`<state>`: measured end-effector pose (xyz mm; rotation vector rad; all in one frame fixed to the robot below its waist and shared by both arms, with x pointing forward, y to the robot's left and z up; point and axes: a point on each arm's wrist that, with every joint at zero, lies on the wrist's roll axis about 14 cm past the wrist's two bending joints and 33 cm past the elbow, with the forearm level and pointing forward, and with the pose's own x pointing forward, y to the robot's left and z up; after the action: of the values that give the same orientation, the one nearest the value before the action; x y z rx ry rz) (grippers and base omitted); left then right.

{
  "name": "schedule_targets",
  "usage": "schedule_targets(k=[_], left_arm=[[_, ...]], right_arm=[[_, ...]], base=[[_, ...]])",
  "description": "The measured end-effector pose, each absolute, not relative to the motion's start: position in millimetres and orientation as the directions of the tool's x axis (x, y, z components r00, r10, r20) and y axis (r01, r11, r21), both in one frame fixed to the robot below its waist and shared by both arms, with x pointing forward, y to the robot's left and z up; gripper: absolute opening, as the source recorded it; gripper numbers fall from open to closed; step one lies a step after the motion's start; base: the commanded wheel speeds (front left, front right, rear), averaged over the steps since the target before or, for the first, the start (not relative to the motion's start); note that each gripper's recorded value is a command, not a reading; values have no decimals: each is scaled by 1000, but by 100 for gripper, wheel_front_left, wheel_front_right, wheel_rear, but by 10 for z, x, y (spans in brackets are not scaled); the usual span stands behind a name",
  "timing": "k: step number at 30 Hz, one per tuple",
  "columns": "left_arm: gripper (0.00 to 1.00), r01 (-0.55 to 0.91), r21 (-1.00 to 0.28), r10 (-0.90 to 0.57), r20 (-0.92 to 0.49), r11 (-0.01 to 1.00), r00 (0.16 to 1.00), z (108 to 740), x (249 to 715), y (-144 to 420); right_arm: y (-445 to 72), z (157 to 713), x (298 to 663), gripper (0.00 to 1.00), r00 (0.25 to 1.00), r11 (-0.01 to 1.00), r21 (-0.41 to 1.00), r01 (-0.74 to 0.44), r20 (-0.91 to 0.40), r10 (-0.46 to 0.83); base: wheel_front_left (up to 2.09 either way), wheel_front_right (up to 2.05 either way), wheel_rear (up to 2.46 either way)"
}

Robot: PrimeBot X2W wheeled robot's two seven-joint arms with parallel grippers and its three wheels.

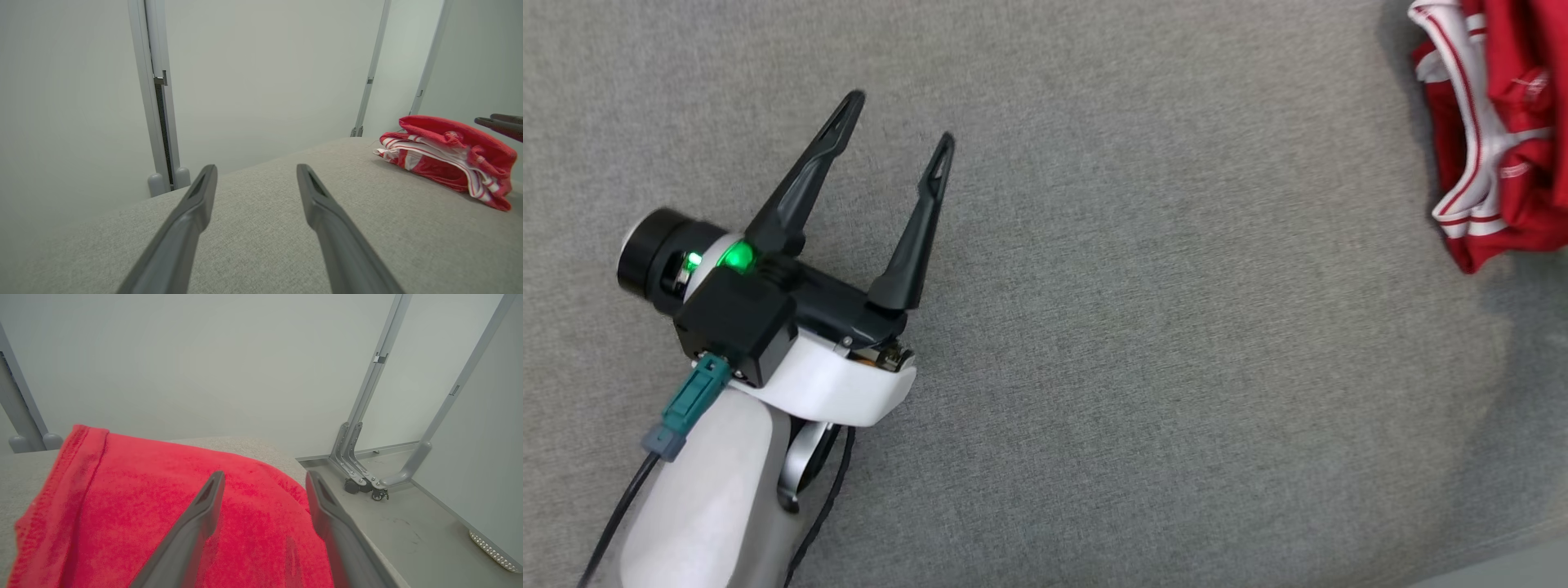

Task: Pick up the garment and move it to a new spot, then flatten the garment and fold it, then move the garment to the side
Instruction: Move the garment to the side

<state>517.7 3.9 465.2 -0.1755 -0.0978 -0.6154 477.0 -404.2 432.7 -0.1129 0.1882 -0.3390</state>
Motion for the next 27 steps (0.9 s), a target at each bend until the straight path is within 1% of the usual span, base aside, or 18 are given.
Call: schedule_targets(k=[5, 10, 12, 16, 20, 27], left_arm=[[100, 534, -151, -522, 114, 832, 845, 4654, 5070, 176], [100, 456, -169, -446, 95, 874, 890, 4692, 4961, 408], [100, 421, -173, -412, 87, 890, 907, 4693, 4913, 516], [100, 331, -178, -324, 66, 927, 944, 4683, 4831, 786], [100, 235, -184, -229, 53, 954, 972, 4704, 4731, 1073], [100, 87, -175, -86, 13, 981, 996, 4708, 4408, 1530]], right_arm=[[-3560, 4509, 4706, 100, 964, 967, -58, 247, -87, -251], [-2974, 4690, 4616, 100, 993, 993, -36, 116, -25, -117], [-2787, 4734, 4577, 100, 997, 997, -17, 81, -8, -81], [-2410, 4753, 4542, 100, 1000, 1000, 17, 1, -8, 0], [-2144, 4780, 4509, 100, 998, 997, 44, -56, -8, 56], [-1821, 4858, 4387, 100, 993, 989, 96, -116, -9, 118]], base=[[0, 0, 0], [0, 0, 0], [0, 0, 0], [0, 0, 0], [0, 0, 0], [0, 0, 0]])
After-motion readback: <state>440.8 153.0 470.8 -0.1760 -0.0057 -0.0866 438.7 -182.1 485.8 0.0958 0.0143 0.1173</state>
